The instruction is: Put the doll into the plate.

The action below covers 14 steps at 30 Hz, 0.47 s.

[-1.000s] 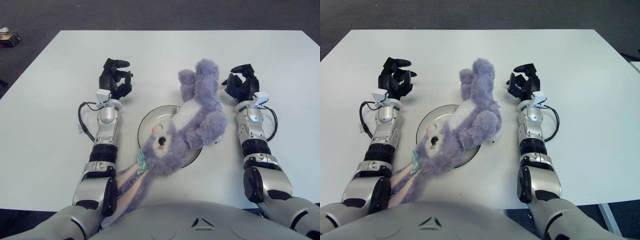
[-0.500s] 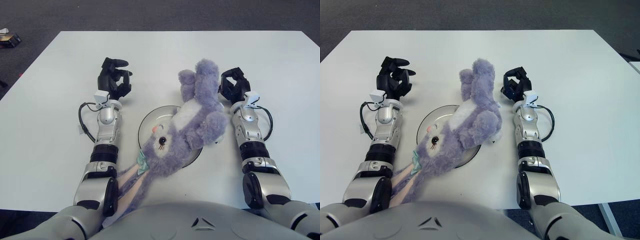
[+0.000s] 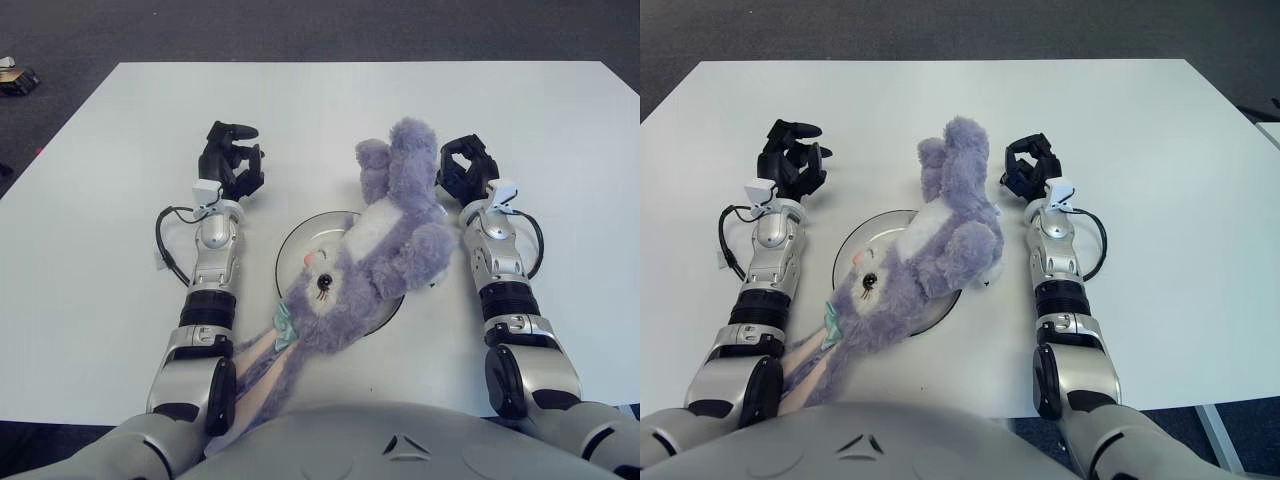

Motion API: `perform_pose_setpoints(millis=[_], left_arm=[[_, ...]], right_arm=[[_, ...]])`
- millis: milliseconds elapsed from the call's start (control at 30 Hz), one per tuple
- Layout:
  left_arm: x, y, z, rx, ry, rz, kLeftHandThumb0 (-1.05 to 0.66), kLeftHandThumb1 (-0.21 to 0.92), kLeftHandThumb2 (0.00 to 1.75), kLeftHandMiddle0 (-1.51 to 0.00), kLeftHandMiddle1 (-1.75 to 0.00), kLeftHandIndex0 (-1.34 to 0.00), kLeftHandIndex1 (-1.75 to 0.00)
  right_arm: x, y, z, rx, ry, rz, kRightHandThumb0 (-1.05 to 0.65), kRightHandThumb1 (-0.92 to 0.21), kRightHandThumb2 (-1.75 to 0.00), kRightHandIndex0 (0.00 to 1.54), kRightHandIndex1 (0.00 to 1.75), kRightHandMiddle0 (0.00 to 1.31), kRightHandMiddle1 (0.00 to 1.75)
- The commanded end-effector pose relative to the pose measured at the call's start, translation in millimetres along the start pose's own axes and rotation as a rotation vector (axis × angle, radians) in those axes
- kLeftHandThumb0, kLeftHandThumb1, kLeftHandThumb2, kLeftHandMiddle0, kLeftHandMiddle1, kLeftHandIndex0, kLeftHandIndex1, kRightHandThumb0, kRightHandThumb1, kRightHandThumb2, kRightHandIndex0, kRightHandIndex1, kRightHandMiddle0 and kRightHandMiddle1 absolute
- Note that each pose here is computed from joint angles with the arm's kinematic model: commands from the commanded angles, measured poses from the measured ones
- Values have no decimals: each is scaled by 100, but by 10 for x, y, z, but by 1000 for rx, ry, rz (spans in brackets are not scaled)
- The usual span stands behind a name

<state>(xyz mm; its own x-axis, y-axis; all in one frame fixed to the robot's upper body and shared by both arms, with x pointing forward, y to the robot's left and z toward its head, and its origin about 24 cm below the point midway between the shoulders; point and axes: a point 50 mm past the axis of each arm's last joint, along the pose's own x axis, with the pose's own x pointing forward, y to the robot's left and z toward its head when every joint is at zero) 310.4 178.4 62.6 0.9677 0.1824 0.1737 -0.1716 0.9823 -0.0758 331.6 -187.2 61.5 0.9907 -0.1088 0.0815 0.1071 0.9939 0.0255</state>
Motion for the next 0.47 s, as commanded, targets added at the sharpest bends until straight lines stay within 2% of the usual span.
perform_pose_setpoints(millis=[0,433], left_arm=[[-198,29,-254,-3,119,1,-31,88,40,-80,-160,-39,-155],[-186,20,-254,3,146,-31,-35,92,35,-86,-160,-39,-156]], right_arm=[[-133,-45,-277,-15,129,-16,-37,-76,-73,72,175,30,175],[-128,-34,-299,-34,138,-18,-37,-76,-73,72,175,30,175]])
